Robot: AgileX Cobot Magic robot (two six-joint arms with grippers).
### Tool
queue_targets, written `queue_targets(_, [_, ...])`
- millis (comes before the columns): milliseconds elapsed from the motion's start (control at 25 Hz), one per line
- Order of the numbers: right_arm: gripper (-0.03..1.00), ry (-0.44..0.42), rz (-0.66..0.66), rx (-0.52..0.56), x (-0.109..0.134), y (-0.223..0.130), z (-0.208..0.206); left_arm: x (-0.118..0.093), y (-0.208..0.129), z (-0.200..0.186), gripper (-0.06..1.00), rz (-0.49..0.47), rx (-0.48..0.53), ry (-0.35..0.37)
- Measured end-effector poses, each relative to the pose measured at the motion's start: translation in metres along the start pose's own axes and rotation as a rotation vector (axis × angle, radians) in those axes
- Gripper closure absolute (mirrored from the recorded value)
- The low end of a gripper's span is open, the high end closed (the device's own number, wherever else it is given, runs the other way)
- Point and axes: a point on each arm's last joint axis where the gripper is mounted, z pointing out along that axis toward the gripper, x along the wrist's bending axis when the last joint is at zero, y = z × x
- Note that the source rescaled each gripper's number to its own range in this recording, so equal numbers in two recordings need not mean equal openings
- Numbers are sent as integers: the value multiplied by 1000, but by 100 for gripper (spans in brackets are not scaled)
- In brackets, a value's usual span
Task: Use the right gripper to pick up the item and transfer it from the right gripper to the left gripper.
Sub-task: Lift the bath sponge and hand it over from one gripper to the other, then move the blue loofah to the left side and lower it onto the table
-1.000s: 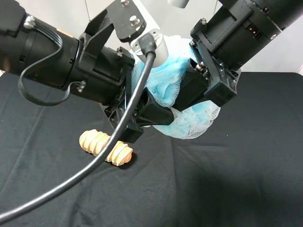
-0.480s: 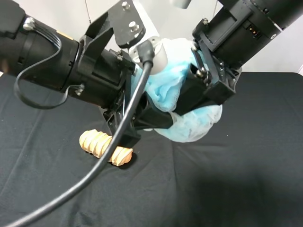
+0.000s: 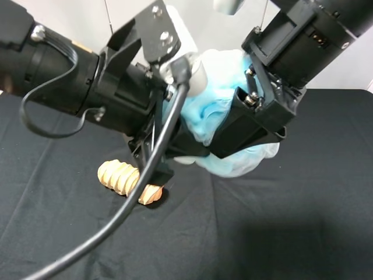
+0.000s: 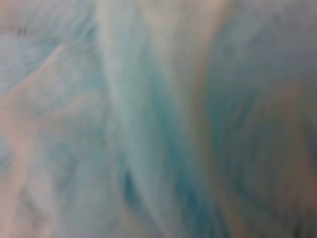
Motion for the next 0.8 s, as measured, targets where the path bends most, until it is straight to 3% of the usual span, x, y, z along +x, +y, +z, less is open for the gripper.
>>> queue_targets(120, [-3,-21,-2,-8,5,-1,-10,1,2,0,68,-5,-11,13])
queue_targets(480, [-3,-198,37,-1,21,-15,-60,2,2,0,74,-6,-14,21])
queue_targets(800, [-3,-293,109,-133,49,-31,-104,2,2,0,77,-6,-14,21])
